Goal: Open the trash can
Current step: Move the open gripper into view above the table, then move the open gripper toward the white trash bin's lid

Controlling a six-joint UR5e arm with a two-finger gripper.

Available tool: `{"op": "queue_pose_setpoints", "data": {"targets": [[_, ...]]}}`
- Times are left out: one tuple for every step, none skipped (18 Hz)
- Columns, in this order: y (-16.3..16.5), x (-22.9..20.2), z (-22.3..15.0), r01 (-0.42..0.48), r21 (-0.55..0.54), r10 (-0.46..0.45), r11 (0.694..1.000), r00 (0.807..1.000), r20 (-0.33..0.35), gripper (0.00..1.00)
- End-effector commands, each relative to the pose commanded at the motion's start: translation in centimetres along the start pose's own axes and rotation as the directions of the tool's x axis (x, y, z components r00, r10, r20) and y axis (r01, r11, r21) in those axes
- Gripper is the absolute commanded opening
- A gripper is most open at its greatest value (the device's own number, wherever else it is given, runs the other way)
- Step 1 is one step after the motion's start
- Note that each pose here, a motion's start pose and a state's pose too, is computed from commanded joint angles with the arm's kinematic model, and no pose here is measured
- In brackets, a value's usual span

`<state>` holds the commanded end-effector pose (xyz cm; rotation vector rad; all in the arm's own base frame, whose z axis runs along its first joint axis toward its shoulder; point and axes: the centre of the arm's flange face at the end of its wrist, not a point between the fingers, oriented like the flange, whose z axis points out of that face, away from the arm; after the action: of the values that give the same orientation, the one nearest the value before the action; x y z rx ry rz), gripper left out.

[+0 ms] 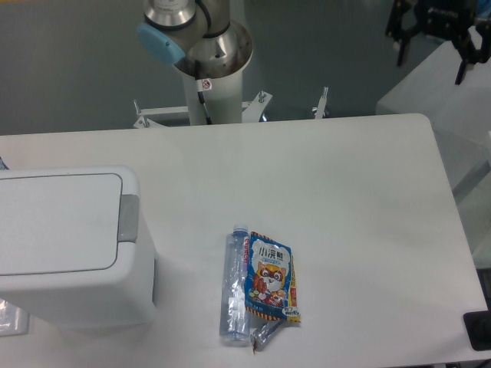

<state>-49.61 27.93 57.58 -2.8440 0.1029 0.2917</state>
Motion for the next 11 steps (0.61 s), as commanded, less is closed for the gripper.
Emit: {"op": "queue_pose_setpoints", "data": {"targets": [[-0.7, 0.2, 0.2, 0.027, 0.004, -0.027, 1.0, 1.0, 0.002, 1.0], [-1.5, 0.5, 0.5, 0.045, 0.009, -0.045, 0.999, 0.999, 0.004, 1.0], [-2.3, 0.8, 0.7, 0.058, 0.013, -0.058, 0.998, 0.998, 0.006, 1.0], [-2.9, 1.0, 0.7, 0.069, 0.015, -0.069, 0.997, 0.998, 0.004, 1.0], [-3.1, 1.2, 0.7, 0.086, 0.018, -0.086, 0.996, 0.996, 0.002, 1.0], [-3.4, 1.5, 0.9, 0.103, 0.018, -0.103, 0.995, 0.995, -0.003, 1.0], [-3.9, 1.7, 1.1, 0.124, 0.02, -0.124, 0.992, 0.992, -0.005, 1.0], [-4.5, 2.2, 1.2, 0.147, 0.022, -0.147, 0.989, 0.989, -0.012, 1.0], [-5.3, 2.6, 1.4, 0.163, 0.023, -0.163, 0.986, 0.986, -0.018, 1.0], [-6.0, 3.0, 1.5, 0.17, 0.027, -0.17, 0.985, 0.985, -0.022, 1.0], [-6.7, 3.5, 1.6, 0.173, 0.029, -0.172, 0.985, 0.985, -0.027, 1.0]]}}
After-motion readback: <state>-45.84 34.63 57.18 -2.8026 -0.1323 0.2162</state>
